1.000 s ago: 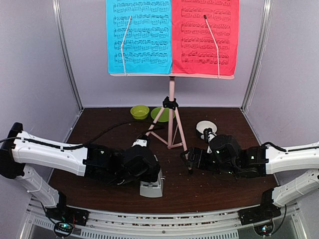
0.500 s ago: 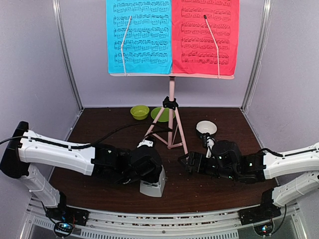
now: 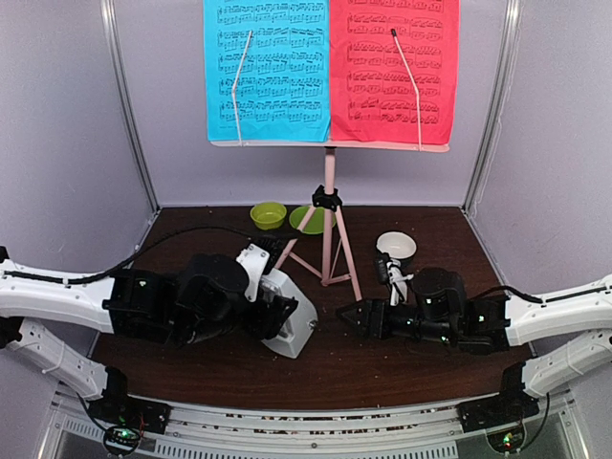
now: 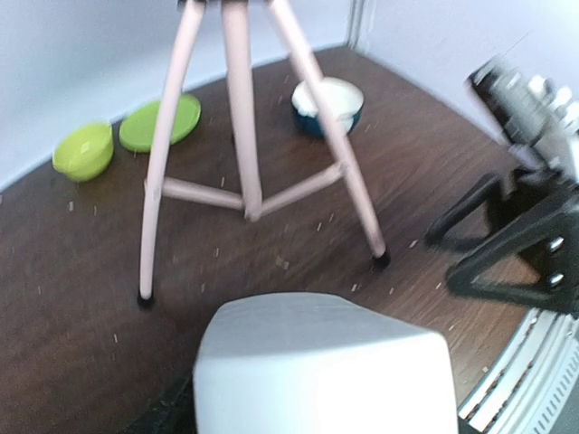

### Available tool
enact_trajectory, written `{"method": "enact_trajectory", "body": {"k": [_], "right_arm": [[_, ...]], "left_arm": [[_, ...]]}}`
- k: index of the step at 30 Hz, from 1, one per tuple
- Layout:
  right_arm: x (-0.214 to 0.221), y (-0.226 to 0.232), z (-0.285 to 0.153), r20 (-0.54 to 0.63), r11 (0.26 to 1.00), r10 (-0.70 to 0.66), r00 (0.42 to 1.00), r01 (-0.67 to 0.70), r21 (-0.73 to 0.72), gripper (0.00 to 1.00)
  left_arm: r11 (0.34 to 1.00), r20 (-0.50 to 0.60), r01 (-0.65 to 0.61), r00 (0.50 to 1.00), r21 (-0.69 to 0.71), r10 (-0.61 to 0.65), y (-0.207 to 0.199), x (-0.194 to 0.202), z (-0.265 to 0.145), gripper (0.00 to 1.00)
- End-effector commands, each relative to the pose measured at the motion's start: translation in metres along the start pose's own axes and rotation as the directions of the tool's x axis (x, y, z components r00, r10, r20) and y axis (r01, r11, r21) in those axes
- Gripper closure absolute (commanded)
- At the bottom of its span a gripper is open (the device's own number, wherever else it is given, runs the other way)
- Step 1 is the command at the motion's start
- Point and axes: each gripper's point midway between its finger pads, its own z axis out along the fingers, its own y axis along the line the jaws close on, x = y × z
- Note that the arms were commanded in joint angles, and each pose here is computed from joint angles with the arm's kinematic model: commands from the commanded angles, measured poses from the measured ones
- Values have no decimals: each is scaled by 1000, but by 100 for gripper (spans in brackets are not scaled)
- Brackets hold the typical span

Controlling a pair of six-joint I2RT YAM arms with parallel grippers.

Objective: Set up the instrument practice props

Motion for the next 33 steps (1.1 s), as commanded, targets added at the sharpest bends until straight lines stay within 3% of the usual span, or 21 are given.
{"method": "enact_trajectory", "body": {"k": [1,6,13,19,33], "right_arm": [[-17,37,-7,33,989,-50,998,54,-137,33],[-22,49,-9,49,980,-17,999,27,-196,41],[-23,62,-6,45,972,-22,999,32,-232,51],[-19,54,0,34,978,27,999,-19,-206,55],[-8,67,12,-18,949,103,995,-104,-297,60]], "left_arm": [[994,313,-35,950,106,0,-15,-84,-39,76],[986,354,-93,935,138,39,-25,-106,-52,79],[983,388,-42,921,177,-30,-30,-118,-58,82],[980,401,-45,915,194,-37,-35,-125,-61,87],[982,423,-13,904,186,-68,-32,-129,-61,100]]}}
